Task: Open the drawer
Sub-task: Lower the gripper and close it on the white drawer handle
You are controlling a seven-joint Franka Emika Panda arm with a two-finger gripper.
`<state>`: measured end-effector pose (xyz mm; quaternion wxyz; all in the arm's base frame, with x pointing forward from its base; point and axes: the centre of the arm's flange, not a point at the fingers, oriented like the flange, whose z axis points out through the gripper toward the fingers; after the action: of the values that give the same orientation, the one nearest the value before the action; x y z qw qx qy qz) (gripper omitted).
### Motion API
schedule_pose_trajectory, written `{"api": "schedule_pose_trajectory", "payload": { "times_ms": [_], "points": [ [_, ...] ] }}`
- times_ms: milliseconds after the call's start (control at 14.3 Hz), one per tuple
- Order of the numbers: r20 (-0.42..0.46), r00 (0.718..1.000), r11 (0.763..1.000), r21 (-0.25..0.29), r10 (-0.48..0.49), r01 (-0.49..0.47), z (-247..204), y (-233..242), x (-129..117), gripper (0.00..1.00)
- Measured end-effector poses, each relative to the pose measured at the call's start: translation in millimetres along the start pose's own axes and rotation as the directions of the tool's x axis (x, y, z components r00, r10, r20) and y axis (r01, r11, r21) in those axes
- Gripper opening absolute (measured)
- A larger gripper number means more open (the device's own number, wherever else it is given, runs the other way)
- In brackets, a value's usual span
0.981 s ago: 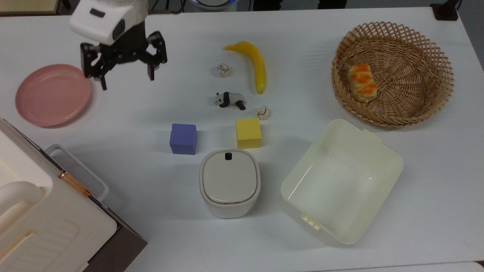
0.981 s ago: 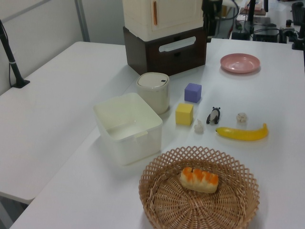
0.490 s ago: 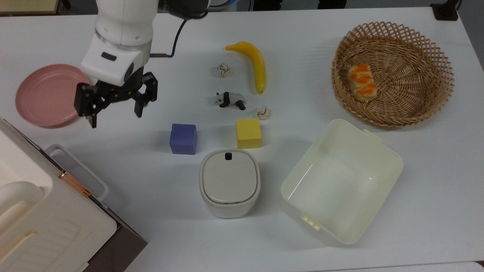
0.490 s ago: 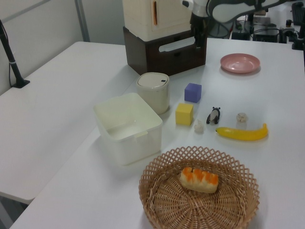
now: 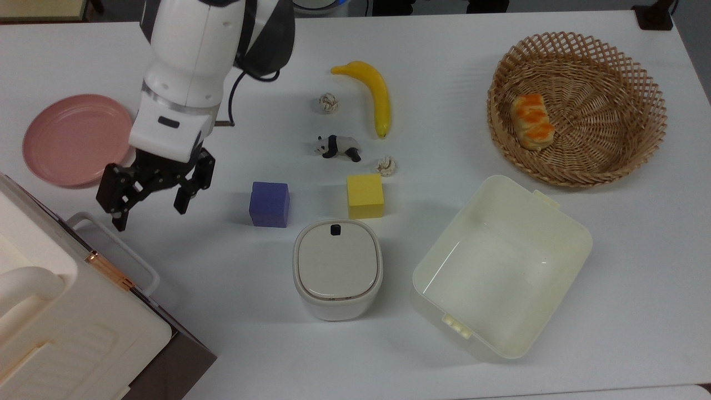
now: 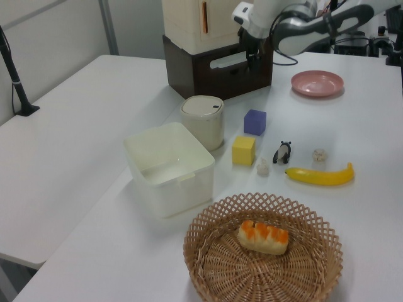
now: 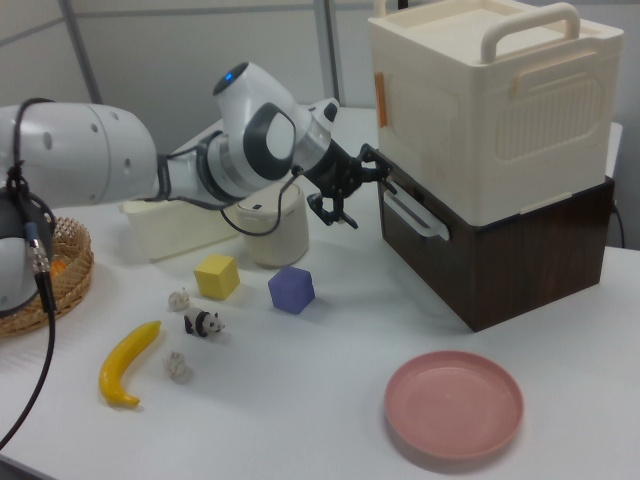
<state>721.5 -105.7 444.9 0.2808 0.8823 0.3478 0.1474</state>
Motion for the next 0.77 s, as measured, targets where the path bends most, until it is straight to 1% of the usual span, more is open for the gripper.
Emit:
{"api": "schedule_pose_trajectory", "payload": {
  "times_ms": [140, 280, 560, 771],
  "points": [
    [-0.013, 0.999, 0.999, -0.033, -0.037, 0.037, 11.5, -2.6, -0.6, 0.96],
    [-0.018, 0.998, 0.997, -0.051, -0.063, 0.062, 20.9, -5.4, -2.1, 0.96],
    [0.002, 0.993, 0.991, -0.072, -0.116, 0.116, 30.5, -10.9, -2.4, 0.95],
    [0.016, 0.990, 0.987, -0.075, -0.142, 0.143, 38.1, -15.8, -2.4, 0.91]
  ]
}}
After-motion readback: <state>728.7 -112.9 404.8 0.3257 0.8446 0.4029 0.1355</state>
